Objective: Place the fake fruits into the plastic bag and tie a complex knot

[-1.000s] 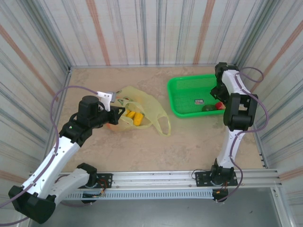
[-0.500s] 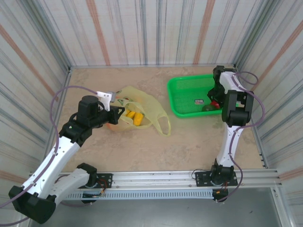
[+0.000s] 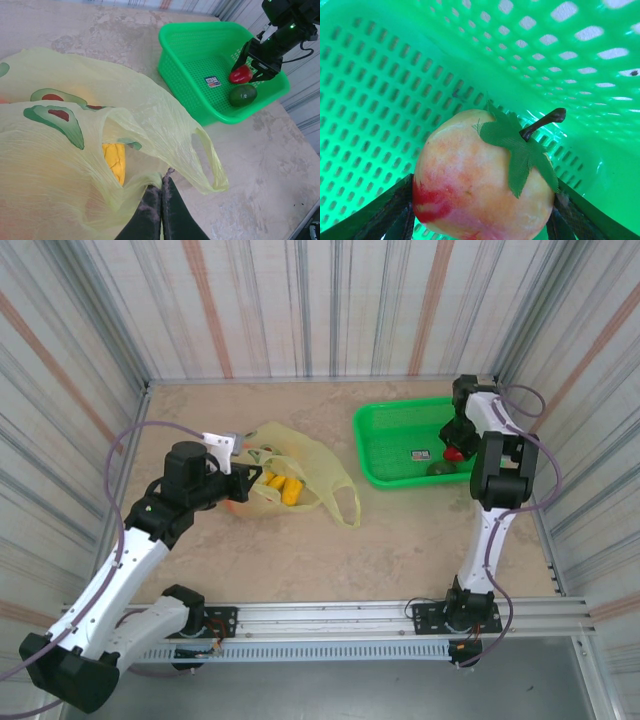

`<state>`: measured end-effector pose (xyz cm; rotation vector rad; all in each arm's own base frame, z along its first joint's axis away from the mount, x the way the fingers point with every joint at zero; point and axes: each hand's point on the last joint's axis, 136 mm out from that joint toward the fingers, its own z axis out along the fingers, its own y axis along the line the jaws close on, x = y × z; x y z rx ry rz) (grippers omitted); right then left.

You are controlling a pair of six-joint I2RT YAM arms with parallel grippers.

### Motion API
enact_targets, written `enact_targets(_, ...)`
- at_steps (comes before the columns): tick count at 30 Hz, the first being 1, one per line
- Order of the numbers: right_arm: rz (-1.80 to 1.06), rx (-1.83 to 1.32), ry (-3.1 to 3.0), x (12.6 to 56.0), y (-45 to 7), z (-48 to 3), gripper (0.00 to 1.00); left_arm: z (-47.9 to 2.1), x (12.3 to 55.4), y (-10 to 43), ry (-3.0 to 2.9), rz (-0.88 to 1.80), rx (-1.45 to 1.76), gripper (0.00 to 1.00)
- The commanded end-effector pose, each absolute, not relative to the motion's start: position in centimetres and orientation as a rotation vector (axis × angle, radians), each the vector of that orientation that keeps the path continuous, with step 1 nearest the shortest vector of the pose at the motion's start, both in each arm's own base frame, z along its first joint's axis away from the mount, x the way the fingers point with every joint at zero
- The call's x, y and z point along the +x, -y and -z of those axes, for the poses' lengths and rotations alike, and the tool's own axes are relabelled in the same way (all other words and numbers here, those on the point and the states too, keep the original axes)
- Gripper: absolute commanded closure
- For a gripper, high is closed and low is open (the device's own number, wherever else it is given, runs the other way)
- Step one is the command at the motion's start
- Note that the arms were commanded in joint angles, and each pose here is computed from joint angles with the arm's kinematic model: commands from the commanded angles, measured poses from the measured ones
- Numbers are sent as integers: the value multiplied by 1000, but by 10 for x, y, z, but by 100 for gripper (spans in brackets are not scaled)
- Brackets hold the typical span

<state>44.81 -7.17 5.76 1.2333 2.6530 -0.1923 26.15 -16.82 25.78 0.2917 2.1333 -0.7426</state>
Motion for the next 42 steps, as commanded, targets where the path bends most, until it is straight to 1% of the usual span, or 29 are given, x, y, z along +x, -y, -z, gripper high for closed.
enact_targets(1, 90, 1124, -2541, 455, 68, -114, 46, -257, 262, 166, -2140, 733, 294, 100)
enact_targets(6, -72, 987, -2483, 450, 44, -156, 48, -257, 263, 165, -2141, 734, 291, 100)
enact_targets(10, -217, 702, -2438, 448, -6, -193, 50, -258, 262, 165, -2136, 734, 291, 100)
enact_targets(12, -301, 526, -2422, 443, -41, -209, 49, -259, 263, 164, -2133, 733, 289, 100)
enact_targets(15, -541, 224, -2392, 426, -110, -229, 49, -259, 262, 164, -2131, 730, 289, 100)
enact_targets(18, -785, -97, -2331, 394, -182, -248, 48, -259, 263, 163, -2129, 725, 288, 100)
enact_targets(20, -853, -283, -2297, 370, -221, -253, 48, -259, 262, 163, -2128, 726, 290, 100)
enact_targets(24, -873, -550, -2245, 324, -287, -240, 48, -260, 261, 162, -2120, 722, 293, 100)
enact_targets(27, -858, -611, -2248, 310, -317, -222, 50, -262, 261, 161, -2109, 720, 292, 100)
enact_targets(33, -794, -618, -2265, 309, -352, -193, 53, -264, 260, 163, -2099, 732, 299, 100)
enact_targets(38, -829, -551, -2289, 319, -374, -176, 54, -266, 259, 163, -2087, 736, 302, 100)
enact_targets(42, -920, -612, -2290, 312, -406, -164, 54, -267, 259, 163, -2084, 735, 301, 100)
